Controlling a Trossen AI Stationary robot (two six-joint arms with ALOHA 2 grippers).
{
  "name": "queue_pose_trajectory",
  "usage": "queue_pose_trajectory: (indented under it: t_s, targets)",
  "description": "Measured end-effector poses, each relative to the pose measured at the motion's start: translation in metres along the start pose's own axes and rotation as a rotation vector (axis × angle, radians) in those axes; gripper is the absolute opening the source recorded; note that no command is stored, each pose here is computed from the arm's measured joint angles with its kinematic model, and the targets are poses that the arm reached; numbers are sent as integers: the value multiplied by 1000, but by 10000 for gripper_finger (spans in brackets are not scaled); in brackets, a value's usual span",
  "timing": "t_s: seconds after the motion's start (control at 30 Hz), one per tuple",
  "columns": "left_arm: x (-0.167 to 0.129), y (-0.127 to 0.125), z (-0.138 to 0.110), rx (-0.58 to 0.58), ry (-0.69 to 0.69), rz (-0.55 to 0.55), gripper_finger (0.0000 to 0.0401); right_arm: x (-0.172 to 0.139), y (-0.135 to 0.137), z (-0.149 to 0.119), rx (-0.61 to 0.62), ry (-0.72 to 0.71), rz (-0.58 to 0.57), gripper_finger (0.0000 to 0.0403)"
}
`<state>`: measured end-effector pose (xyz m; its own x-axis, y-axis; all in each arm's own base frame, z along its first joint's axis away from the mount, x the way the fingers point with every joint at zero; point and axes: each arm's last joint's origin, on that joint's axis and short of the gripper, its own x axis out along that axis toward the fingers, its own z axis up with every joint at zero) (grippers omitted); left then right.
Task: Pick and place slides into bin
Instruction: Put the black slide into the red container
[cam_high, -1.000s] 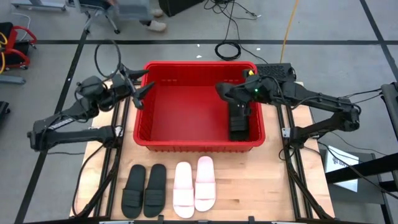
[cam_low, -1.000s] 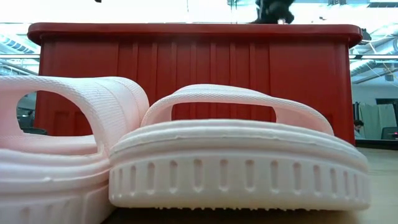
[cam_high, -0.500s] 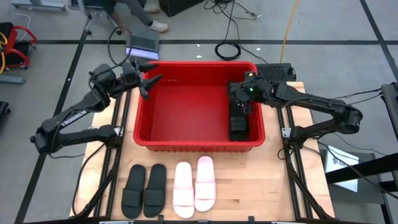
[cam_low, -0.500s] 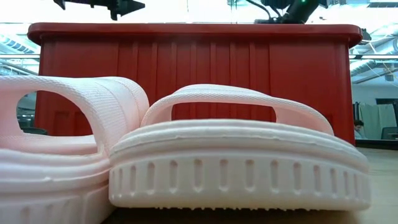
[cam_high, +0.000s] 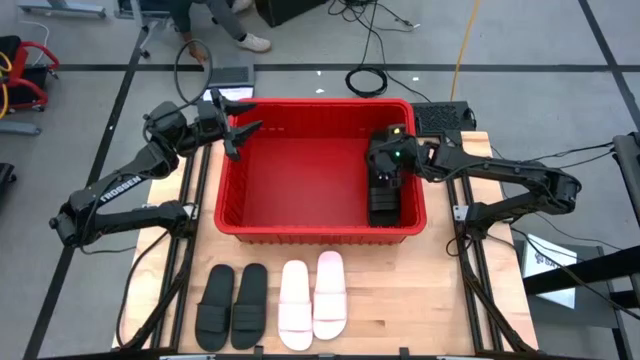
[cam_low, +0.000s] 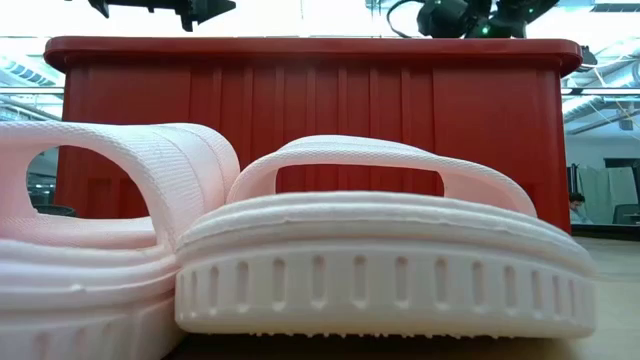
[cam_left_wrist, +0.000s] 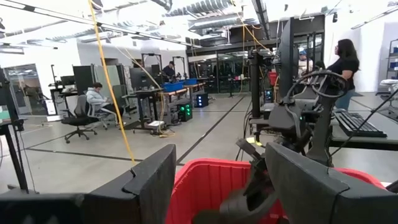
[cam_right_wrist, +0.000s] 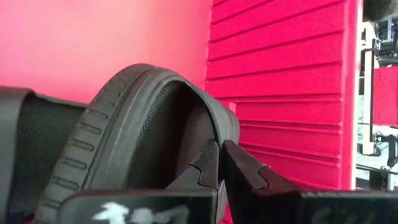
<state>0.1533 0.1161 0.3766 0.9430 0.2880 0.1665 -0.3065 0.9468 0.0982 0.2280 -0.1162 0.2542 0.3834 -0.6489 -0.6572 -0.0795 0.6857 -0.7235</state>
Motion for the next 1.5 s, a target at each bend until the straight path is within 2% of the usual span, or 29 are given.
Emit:
queue_pose_trajectory:
  t_s: [0.37,0.53,0.83,1.07,1.3,1.5]
  targets:
    - [0,0,0,-3,3,-16,253,10,19,-10,-30,41,50,0]
    - [0,-1,0,-6,2,-29,253,14,30,-15,-35,22,126,0]
    - [0,-2,0,-15,2,-69,253,15,33,-15,-33,34,132,14]
    - [0,-2,0,-15,1,-69,253,14,33,-13,-34,79,74,68]
    - [0,-2,0,-15,0,-69,253,14,36,-15,12,95,93,152]
    - [0,-2,0,-12,-1,-69,253,9,42,-17,21,120,136,189]
